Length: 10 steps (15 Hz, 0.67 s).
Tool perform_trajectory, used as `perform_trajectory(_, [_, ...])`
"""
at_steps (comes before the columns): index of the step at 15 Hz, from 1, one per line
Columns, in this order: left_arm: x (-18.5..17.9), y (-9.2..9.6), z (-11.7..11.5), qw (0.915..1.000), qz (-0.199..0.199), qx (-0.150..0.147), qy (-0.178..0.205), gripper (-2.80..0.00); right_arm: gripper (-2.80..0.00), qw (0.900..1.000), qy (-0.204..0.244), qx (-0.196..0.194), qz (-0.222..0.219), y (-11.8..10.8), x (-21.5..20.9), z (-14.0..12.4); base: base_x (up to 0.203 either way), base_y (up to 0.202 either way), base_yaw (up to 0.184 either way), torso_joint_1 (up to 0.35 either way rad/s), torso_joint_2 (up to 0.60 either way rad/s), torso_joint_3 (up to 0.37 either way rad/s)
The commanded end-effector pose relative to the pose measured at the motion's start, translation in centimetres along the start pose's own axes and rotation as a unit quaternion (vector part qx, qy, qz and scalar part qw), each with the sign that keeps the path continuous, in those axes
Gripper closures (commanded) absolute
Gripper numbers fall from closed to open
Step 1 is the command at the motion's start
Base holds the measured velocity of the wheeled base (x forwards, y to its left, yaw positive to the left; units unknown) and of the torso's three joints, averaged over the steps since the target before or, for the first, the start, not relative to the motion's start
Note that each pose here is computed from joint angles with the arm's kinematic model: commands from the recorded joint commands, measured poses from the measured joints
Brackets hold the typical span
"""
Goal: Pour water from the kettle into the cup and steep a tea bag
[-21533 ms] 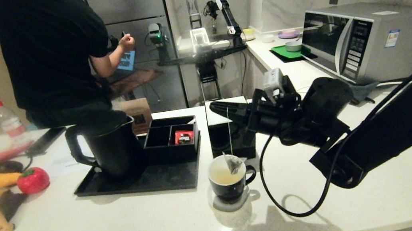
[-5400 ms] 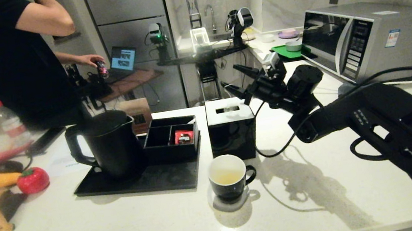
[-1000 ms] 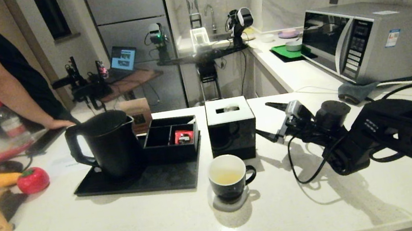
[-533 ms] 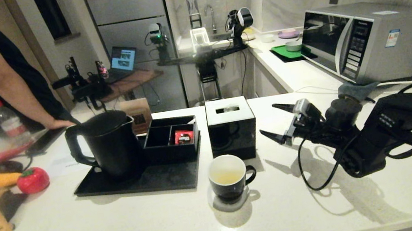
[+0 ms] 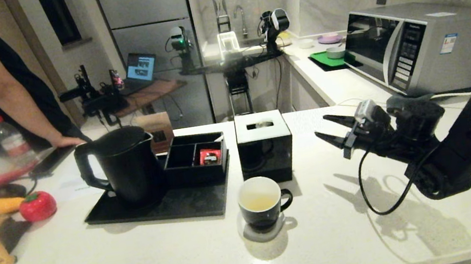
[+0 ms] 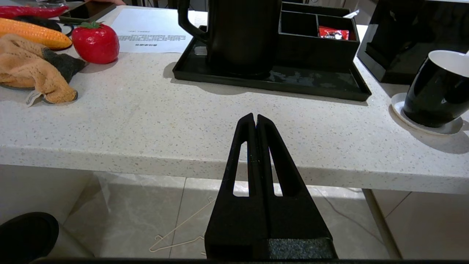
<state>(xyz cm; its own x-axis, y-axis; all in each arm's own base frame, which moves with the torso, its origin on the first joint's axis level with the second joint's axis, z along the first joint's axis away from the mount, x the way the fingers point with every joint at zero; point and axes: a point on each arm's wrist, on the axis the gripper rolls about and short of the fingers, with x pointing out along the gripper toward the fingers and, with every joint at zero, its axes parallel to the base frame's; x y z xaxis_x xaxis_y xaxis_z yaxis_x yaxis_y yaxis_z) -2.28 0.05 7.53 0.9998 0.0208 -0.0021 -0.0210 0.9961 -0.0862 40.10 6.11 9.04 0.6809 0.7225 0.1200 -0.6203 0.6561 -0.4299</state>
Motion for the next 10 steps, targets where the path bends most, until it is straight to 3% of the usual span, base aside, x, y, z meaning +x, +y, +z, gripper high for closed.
perform_trajectory(1, [0.0,0.0,0.0,1.0,0.0,-0.001,0.0,0.0,0.0,1.0,-0.017,-0.015,-0.005,-0.6,-0.3,2.1,0.0,0.0,0.0,0.0,0.0,0.0])
perform_trajectory(10, [0.0,0.0,0.0,1.0,0.0,-0.001,0.0,0.0,0.0,0.999,0.024,0.035,-0.006,-0.9,1.7,10.6,0.0,0.0,0.0,0.0,0.0,0.0])
